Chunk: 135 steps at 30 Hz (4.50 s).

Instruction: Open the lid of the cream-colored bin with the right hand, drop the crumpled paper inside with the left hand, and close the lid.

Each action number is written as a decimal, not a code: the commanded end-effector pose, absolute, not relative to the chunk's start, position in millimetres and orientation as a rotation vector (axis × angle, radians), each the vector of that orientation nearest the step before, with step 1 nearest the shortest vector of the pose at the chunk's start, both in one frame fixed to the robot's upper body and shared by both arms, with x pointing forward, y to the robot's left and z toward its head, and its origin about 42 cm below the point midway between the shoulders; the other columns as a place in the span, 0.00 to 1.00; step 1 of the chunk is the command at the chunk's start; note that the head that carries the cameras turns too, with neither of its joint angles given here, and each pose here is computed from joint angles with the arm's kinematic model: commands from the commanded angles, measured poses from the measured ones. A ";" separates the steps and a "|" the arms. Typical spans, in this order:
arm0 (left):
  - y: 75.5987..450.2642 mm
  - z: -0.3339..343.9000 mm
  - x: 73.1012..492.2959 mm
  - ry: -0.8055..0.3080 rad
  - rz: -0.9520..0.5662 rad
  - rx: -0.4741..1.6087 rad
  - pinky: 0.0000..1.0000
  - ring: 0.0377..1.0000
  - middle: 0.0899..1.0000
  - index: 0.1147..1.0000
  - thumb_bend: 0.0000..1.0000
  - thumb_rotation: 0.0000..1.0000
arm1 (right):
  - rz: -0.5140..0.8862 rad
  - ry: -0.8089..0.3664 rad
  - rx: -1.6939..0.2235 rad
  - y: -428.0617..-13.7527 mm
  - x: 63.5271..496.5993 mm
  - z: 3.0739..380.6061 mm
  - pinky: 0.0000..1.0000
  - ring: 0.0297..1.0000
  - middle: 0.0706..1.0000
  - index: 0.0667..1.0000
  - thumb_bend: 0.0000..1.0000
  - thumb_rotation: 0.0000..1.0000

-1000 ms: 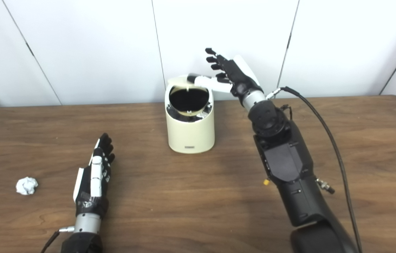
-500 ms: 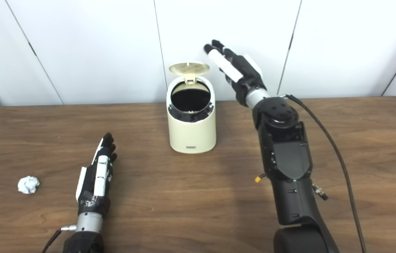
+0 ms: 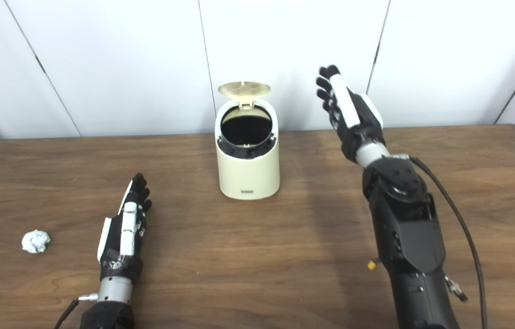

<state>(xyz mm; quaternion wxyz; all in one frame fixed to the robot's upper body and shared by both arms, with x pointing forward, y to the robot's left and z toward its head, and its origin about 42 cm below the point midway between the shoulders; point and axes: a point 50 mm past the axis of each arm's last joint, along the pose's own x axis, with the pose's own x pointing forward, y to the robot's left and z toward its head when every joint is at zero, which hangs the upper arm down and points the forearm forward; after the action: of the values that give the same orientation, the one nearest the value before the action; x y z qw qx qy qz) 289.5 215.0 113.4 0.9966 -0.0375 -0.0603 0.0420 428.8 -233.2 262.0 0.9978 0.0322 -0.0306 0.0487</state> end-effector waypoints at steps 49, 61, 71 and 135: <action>239.6 126.6 288.2 -0.143 0.062 -0.053 1.00 1.00 1.00 1.00 0.49 0.93 | -0.054 -0.164 0.133 -278.1 333.1 152.5 1.00 0.96 0.95 0.90 0.53 0.90; 236.6 141.3 294.3 -0.174 0.051 0.005 1.00 1.00 1.00 1.00 0.49 0.81 | -0.071 -0.171 0.221 -298.5 333.6 132.9 1.00 0.98 0.97 0.95 0.49 0.95; 259.0 167.1 297.3 -0.236 0.110 0.119 1.00 1.00 0.96 0.98 0.62 0.51 | -0.065 -0.173 0.205 -285.2 323.5 157.7 0.90 0.89 0.89 0.86 0.50 0.91; 414.6 218.1 269.7 0.142 0.210 1.245 0.68 0.79 0.82 0.80 0.90 0.25 | -0.076 -0.161 0.199 -274.8 312.5 186.8 0.85 0.84 0.83 0.78 0.33 0.71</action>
<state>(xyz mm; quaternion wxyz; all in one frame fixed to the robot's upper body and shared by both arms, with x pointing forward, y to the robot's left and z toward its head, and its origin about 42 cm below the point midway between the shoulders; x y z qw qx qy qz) 262.5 412.1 203.1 0.8105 0.5720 0.0937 0.0844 309.9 -276.3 167.3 0.9935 0.0944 -0.0432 -0.0468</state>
